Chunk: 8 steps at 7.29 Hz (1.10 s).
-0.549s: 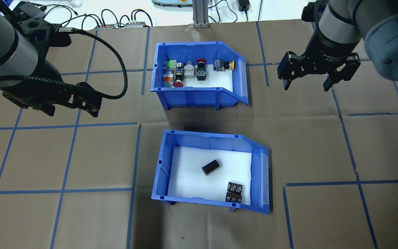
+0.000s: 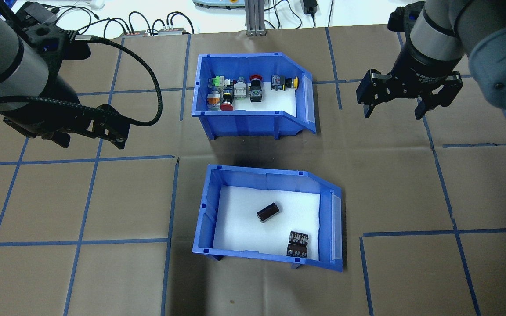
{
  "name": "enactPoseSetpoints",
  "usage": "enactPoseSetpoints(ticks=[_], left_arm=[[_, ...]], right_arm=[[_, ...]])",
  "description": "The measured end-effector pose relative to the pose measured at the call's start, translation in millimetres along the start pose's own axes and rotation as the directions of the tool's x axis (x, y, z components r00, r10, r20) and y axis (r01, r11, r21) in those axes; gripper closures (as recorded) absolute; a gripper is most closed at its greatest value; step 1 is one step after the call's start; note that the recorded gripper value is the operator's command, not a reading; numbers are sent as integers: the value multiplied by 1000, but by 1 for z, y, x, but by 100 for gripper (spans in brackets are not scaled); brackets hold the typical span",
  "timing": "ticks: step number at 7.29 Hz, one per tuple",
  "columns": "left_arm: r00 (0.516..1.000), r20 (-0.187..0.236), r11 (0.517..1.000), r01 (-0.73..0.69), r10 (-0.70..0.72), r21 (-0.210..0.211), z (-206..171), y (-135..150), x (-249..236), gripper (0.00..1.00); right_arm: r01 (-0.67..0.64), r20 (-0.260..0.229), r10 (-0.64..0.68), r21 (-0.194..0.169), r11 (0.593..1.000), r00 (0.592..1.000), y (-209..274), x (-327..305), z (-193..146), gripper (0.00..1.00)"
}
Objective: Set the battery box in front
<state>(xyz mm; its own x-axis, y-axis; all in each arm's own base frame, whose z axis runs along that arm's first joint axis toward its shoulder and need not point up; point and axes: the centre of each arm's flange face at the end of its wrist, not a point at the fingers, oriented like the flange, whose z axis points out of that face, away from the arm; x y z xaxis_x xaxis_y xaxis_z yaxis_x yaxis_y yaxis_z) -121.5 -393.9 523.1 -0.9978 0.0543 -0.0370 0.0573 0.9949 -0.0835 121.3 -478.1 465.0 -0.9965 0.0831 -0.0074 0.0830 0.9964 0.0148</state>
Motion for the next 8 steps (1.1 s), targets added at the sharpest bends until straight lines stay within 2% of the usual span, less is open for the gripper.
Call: enactPoseSetpoints(ticks=[5,6,8], left_arm=[[1000,-1,1000,0,0,-2,1,0,0,1],[1000,-1,1000,1,-1,-3,1,0,0,1],[1000,-3,1000,10,-10,-11,6,1,0,1]], right_arm=[[29,-47,-30,-4,1000,998,0,2,-3,0],[99,-47,-99,-4,995,994,-3,1,-2,0],[300,-40,-300,-5,954,953,-19,-4,-1,0]])
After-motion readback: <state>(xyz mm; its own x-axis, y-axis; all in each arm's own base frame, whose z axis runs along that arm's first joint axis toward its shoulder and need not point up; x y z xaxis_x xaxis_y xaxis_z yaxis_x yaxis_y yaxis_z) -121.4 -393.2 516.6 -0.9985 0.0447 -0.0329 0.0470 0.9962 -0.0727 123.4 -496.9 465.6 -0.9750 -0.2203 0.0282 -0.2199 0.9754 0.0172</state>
